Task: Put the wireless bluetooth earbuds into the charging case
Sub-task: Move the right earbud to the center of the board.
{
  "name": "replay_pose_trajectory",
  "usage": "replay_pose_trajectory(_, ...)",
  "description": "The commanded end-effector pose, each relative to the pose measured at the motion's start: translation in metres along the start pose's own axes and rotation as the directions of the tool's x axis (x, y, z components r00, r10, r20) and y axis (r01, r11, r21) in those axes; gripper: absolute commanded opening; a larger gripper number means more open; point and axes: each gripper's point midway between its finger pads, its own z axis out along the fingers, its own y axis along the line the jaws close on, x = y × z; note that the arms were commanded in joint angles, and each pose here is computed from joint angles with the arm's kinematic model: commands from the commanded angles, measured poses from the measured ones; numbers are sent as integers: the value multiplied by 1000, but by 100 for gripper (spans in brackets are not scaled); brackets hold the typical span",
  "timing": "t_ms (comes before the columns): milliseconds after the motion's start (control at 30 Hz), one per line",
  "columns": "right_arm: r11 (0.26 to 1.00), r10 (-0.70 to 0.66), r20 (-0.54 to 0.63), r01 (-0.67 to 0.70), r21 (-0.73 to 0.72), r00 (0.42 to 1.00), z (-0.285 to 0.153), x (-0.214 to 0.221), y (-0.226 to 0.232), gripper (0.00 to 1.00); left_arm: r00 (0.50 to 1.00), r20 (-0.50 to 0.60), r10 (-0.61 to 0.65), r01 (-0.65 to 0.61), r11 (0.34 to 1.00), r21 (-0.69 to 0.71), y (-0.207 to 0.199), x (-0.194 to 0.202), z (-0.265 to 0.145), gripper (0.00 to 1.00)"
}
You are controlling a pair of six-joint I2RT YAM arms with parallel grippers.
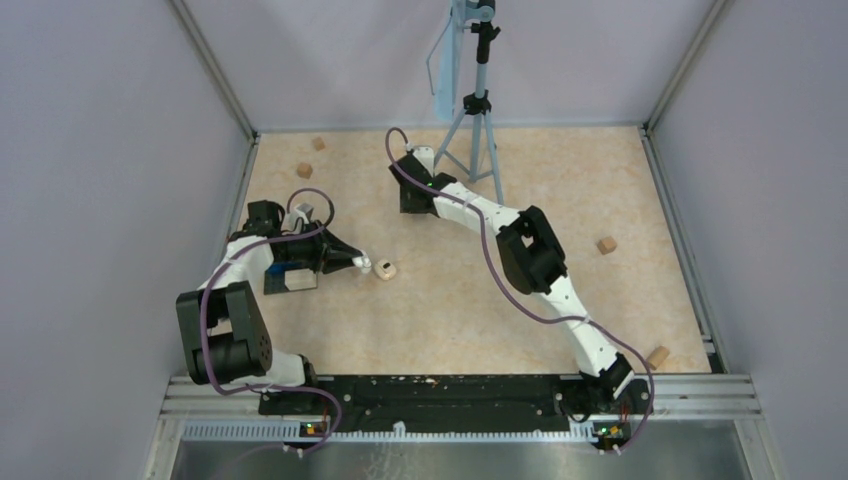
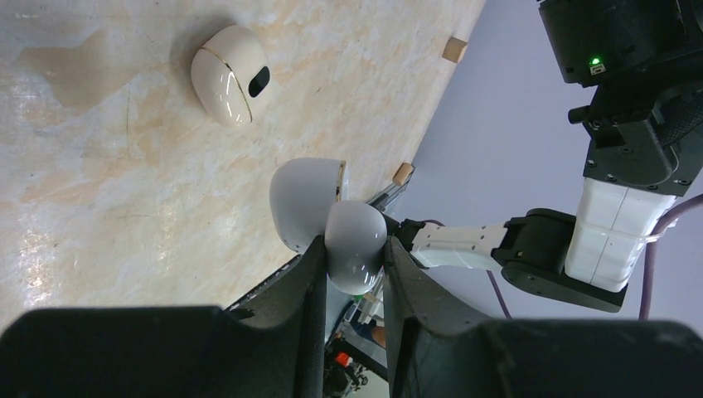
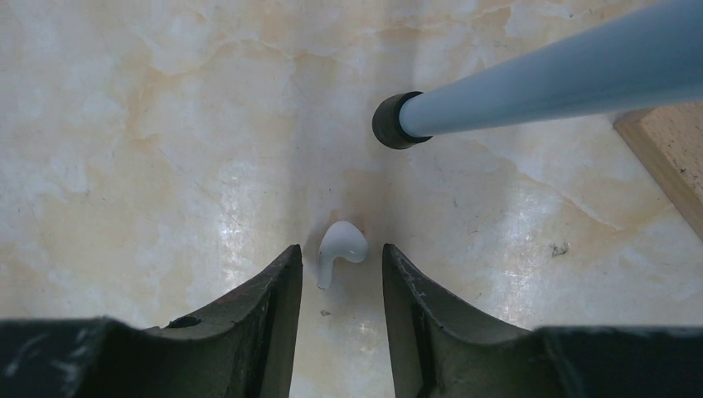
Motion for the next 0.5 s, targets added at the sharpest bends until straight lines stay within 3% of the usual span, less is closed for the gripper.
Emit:
replay_pose_trajectory(0, 1000, 10, -26, -11, -26, 1000, 9, 5, 4, 37, 1000, 4, 30, -30, 999, 34, -6, -1, -3, 0)
replay_pose_trajectory(167, 1000, 4, -32, -5, -17, 999, 11, 9, 0, 30, 999, 5, 32, -32, 999, 31, -6, -2, -3, 0)
replay_pose_trajectory(467, 1000, -8, -65, 7, -12, 998, 23, 19, -8, 33, 999, 18, 43, -43, 999, 23, -6, -4, -3, 0)
